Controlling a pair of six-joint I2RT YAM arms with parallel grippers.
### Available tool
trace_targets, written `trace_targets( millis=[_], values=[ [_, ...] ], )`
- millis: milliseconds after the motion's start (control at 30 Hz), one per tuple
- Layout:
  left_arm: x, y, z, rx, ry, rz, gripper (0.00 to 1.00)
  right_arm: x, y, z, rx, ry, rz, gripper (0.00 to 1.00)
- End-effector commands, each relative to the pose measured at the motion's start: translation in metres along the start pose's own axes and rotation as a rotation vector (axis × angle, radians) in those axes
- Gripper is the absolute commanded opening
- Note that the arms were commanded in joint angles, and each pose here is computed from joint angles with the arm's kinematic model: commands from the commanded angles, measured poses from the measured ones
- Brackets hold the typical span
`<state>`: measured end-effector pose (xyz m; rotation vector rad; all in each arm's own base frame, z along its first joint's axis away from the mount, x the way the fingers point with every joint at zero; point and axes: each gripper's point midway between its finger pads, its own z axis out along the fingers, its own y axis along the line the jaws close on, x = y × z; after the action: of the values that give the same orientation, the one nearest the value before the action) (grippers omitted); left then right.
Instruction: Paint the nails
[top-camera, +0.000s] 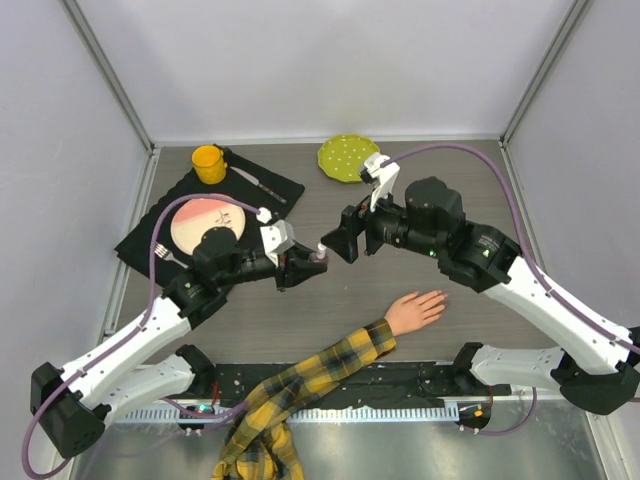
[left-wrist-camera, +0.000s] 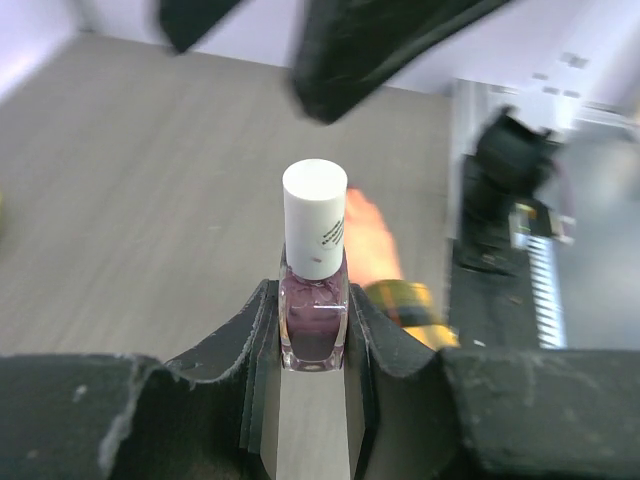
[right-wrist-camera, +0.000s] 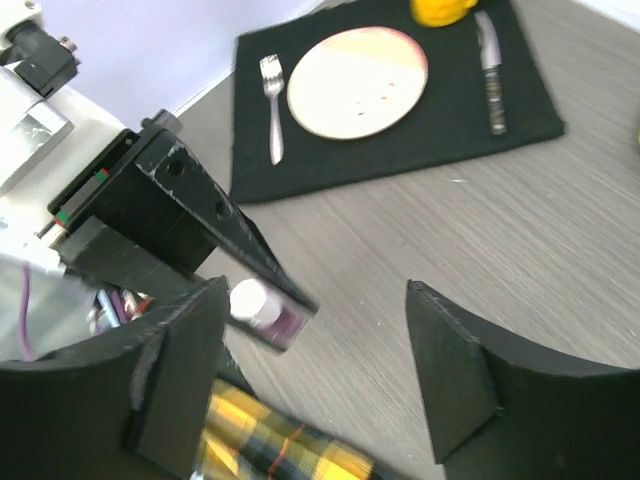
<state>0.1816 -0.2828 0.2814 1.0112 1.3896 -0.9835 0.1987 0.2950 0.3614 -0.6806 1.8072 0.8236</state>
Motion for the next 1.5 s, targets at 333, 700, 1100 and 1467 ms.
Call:
trace_targets(
  millis=[333,700,1100,1467],
  values=[
    [-0.028,-0.042,0.0,0.263,-0.057,0.008,0.0,0.029,0.045,-0.015,-0.463,0.127,-0.176,0.66],
    [-0.027,-0.041,-0.001,0.253,-0.053,0.012,0.0,0.035,0.042,-0.001,-0.472,0.159,-0.19,0.45],
    [-0.029,-0.001,0.001,0.018,-0.053,0.052,0.0,0.049,0.039,0.01,-0.453,0.222,-0.118,0.01],
    [-0.042,0.072,-0.002,-0.363,-0.082,0.108,0.0,0.1,0.021,0.096,0.335,0.255,0.141,0.01]
  ],
)
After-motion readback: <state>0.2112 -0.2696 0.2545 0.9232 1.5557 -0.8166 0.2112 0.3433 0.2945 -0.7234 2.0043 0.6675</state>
